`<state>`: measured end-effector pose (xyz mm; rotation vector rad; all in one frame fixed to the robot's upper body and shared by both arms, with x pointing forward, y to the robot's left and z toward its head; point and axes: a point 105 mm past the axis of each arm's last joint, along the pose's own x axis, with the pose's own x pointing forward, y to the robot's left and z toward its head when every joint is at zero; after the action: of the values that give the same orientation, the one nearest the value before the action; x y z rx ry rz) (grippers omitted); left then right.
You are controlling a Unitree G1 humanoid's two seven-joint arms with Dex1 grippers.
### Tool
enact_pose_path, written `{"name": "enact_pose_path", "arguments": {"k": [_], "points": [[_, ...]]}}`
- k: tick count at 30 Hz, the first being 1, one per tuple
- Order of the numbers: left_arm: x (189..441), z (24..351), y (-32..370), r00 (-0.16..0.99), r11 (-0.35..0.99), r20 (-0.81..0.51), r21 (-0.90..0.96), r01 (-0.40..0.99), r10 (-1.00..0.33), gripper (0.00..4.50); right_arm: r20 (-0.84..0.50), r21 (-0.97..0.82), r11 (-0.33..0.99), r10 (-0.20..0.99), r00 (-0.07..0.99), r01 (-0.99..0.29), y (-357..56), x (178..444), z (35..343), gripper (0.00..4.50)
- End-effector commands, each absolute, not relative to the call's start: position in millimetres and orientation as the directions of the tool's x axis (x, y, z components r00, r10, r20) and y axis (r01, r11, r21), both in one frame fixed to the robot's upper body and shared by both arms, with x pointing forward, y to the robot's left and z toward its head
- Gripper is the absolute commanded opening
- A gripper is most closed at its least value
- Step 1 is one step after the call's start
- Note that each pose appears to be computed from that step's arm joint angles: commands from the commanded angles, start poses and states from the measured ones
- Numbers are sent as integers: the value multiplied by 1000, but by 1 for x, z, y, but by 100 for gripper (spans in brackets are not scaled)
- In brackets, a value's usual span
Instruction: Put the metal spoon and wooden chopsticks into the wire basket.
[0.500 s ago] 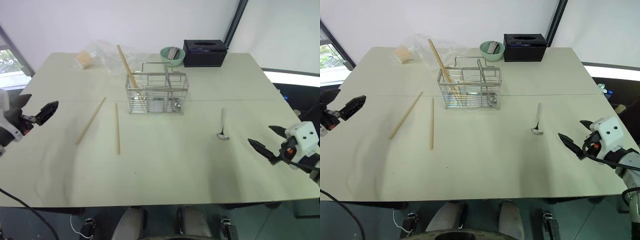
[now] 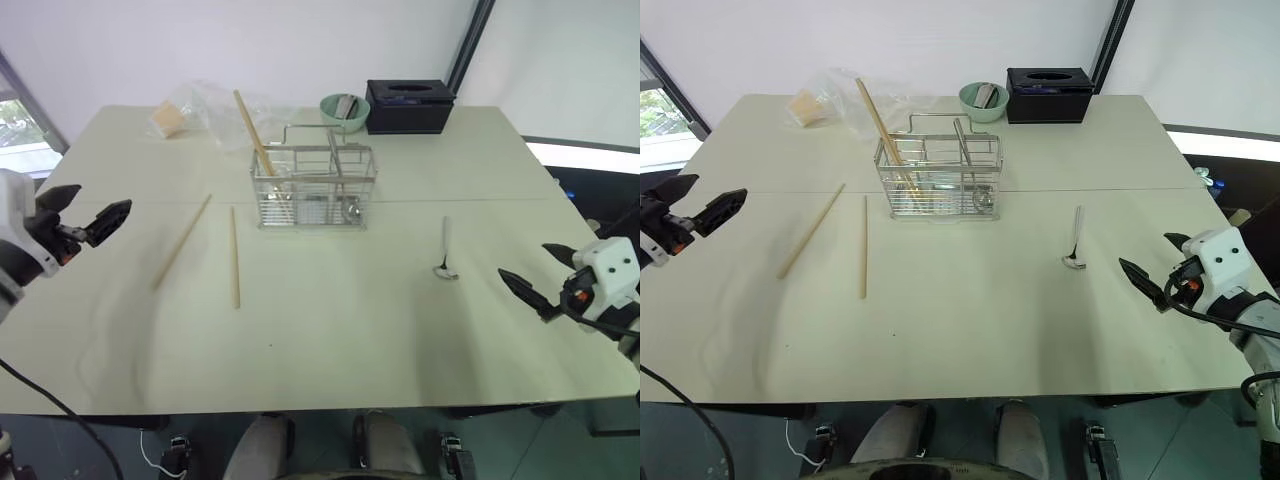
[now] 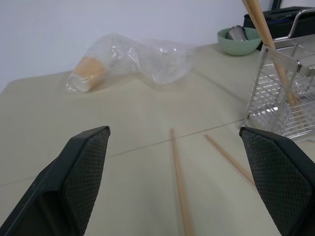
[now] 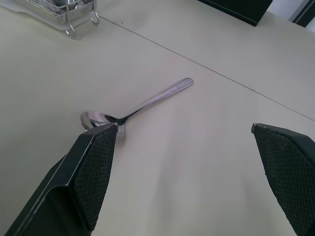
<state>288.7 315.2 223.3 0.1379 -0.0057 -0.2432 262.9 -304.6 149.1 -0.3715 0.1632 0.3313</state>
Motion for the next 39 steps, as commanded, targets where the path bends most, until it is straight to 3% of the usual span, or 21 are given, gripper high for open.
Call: {"name": "enact_pose_path", "arguments": {"k": [1,6,10,13,15,18,22,27,35,39], "points": [[287,235,311,966,955,25,161,251,-258,445,-175,-367,863,302,937,-346,-300,266,162,450],[289,234,300,953,940,15,167,297,-304,445,-165,-379,853,319,933,-358,-293,273,165,450],[290,229,265,895,879,-39,174,444,-444,445,-149,-398,833,354,923,-384,-274,285,172,450],[285,224,235,822,806,-83,164,569,-564,445,-145,-413,812,388,910,-412,-258,295,176,450],[274,219,205,707,682,-158,186,707,-689,445,-148,-432,781,431,890,-450,-239,306,180,450],[264,215,185,599,568,-225,191,801,-769,445,-147,-439,773,441,886,-458,-223,324,184,450],[259,217,171,514,473,-254,205,857,-819,445,-176,-412,856,260,950,-311,-229,362,179,450],[262,220,163,498,454,-245,216,864,-831,445,-263,-300,945,47,964,-128,-248,385,168,450],[262,223,161,499,454,-235,220,863,-834,445,-408,-186,982,-48,912,-31,-254,391,149,450],[261,223,160,492,448,-236,216,867,-838,445,-478,-101,994,-24,878,-28,-249,389,139,450]]}}
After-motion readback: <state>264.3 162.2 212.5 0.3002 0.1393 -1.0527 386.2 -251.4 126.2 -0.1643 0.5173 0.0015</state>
